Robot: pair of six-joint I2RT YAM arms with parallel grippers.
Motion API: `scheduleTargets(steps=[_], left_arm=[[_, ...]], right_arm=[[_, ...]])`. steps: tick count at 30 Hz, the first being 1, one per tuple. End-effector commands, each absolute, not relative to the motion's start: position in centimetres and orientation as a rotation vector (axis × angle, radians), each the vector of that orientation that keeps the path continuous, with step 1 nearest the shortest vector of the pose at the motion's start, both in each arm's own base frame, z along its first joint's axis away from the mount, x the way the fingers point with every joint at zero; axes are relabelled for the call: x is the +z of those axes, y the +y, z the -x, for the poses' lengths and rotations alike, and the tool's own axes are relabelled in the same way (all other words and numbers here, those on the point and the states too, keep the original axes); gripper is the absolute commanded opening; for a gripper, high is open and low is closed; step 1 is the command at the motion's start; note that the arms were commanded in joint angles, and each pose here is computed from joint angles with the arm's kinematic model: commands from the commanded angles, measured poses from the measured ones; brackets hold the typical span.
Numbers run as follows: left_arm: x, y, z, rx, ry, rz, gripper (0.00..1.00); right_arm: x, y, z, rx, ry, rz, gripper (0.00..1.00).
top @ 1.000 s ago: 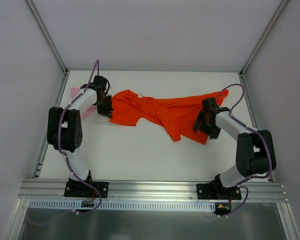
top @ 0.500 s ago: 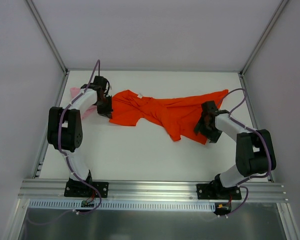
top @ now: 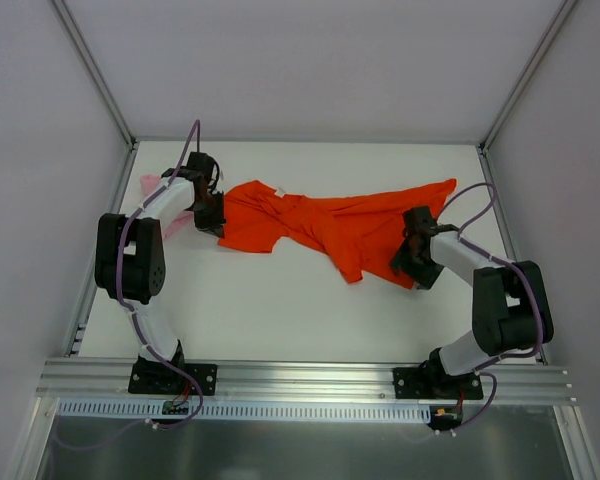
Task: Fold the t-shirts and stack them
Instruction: Flatten out the tshirt
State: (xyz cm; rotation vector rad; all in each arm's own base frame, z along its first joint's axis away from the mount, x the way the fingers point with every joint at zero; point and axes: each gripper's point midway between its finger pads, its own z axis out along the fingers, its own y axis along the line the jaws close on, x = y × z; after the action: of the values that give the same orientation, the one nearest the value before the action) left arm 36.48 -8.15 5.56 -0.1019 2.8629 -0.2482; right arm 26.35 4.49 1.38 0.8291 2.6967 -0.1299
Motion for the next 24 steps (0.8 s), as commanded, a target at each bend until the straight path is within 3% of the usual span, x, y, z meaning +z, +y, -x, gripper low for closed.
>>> scheduleTargets(steps=[1, 5, 6, 8, 9, 10, 14, 19, 24], left_arm=[[6.1, -7.6, -35.8, -0.202, 2.875, 0.086, 0.00], [6.3, -7.6, -35.9, -0.199, 2.869, 0.089, 0.00], [6.4, -7.7, -35.9, -0.204, 2.868, 0.088, 0.00], [6.3, -7.7, -35.9, -0.213, 2.871, 0.093, 0.00], [6.4, -8.0, -35.8, -0.234, 2.872, 0.090, 0.00], [6.3, -8.2, -35.7, -0.247, 2.876, 0.089, 0.00], [6.9, -10.4, -35.0, -0.447, 2.888, 0.026, 0.00], [11.5, -13.7, -35.0, -0.736, 2.858, 0.052, 0.00], [16.9, -14.4, -36.9, -0.772, 2.772, 0.132, 0.00]], right_arm=[[0.3, 4.4, -25.9, -0.175, 2.698, -0.910, 0.67], [0.3, 4.5, -25.4, -0.187, 2.715, -0.940, 0.53], [0.3, 4.4, -25.0, -0.193, 2.726, -0.945, 0.42], [0.2, 4.6, -24.8, -0.183, 2.735, -0.955, 0.29], [0.3, 4.8, -24.6, -0.168, 2.746, -0.955, 0.10], [0.4, 5.0, -24.6, -0.157, 2.750, -0.953, 0.01], [1.9, 5.9, -25.1, -0.057, 2.742, -0.922, 0.01], [8.3, 6.7, -25.4, 0.049, 2.755, -0.764, 0.01], [14.9, 5.2, -25.2, -0.028, 2.713, -0.685, 0.01]])
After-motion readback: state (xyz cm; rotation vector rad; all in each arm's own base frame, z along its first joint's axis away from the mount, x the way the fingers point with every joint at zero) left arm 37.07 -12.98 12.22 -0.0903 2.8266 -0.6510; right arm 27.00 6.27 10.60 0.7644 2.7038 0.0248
